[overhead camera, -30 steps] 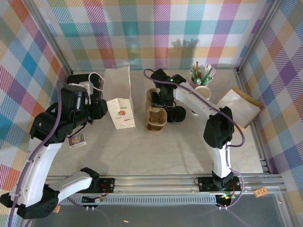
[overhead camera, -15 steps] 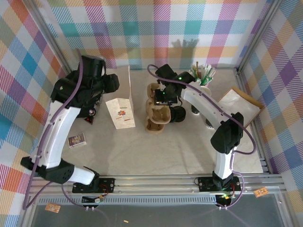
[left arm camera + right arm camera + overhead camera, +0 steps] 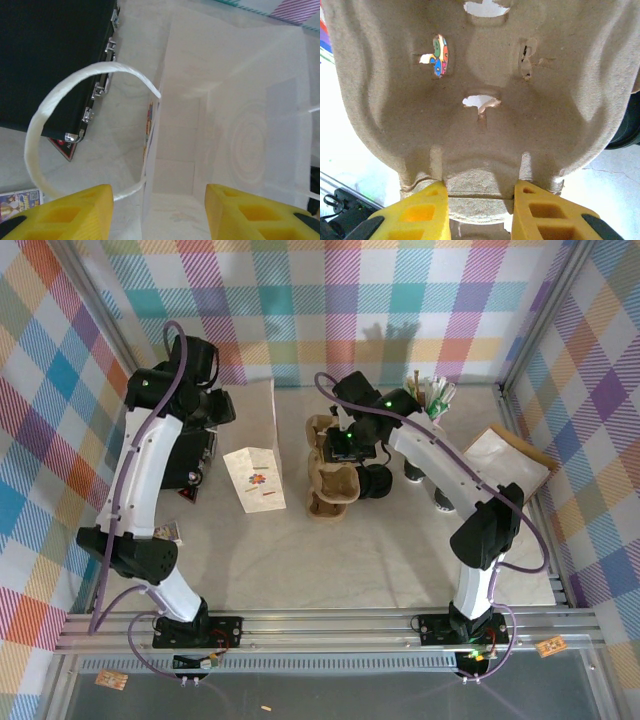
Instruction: Pack the takeout coffee
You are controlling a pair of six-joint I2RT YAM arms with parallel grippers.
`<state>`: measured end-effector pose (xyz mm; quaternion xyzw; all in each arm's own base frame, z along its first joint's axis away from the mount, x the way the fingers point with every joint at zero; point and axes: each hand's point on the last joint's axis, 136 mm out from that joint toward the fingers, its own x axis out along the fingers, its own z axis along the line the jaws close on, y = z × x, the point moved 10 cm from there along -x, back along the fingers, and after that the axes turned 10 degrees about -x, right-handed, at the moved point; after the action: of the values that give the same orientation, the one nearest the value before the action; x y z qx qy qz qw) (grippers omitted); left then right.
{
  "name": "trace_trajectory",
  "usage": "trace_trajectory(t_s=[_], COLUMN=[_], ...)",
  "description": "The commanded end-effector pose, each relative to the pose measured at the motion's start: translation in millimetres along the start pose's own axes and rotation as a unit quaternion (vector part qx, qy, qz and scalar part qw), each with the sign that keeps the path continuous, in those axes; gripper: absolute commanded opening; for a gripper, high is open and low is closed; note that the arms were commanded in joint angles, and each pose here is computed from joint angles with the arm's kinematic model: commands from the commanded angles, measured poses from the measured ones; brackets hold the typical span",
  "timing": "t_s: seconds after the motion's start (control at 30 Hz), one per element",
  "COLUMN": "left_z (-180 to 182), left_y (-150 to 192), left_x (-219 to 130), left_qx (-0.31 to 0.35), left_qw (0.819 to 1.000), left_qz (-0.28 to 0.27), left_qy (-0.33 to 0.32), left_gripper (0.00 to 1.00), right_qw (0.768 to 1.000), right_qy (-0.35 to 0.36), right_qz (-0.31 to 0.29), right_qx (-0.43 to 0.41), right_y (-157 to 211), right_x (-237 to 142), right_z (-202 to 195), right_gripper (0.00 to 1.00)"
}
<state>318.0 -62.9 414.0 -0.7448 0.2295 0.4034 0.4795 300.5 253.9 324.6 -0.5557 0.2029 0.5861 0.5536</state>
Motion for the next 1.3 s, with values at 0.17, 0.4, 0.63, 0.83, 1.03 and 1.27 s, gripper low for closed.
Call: trace_trajectory(t_s=[0.17,0.4,0.63,0.83,1.03,1.27], left_z=[11,5,4,5,6,5], left_y=[-2,-4,-3,-1,8,10], left_x=[24,43,56,57,63,55], left_qx=[-0.011,0.0,0.001,-0.001,-0.01,-0.026], left_qw=[0.999,0.998,0.996,0.996,0.994,0.993], left_qz=[0.041,0.068,0.085,0.091,0.107,0.105], left_qy=[-0.013,-0.003,-0.004,0.007,0.03,0.056], left_gripper=[0.52,0.5,0.43,0.33,0.23,0.12], right_qw=[0.999,0.998,0.998,0.997,0.996,0.995], right_qy=[-0.021,-0.026,-0.027,-0.032,-0.033,-0.038], right_qz=[-0.042,-0.052,-0.063,-0.073,-0.08,-0.094], right_qx=[-0.012,-0.011,-0.014,-0.018,-0.019,-0.016], right_y=[-1,0,-3,-10,-16,-22], right_x=[-46,-57,-64,-74,-87,-105], right_z=[8,10,12,17,21,26], right_gripper=[0.0,0.0,0.0,0.0,0.0,0.0])
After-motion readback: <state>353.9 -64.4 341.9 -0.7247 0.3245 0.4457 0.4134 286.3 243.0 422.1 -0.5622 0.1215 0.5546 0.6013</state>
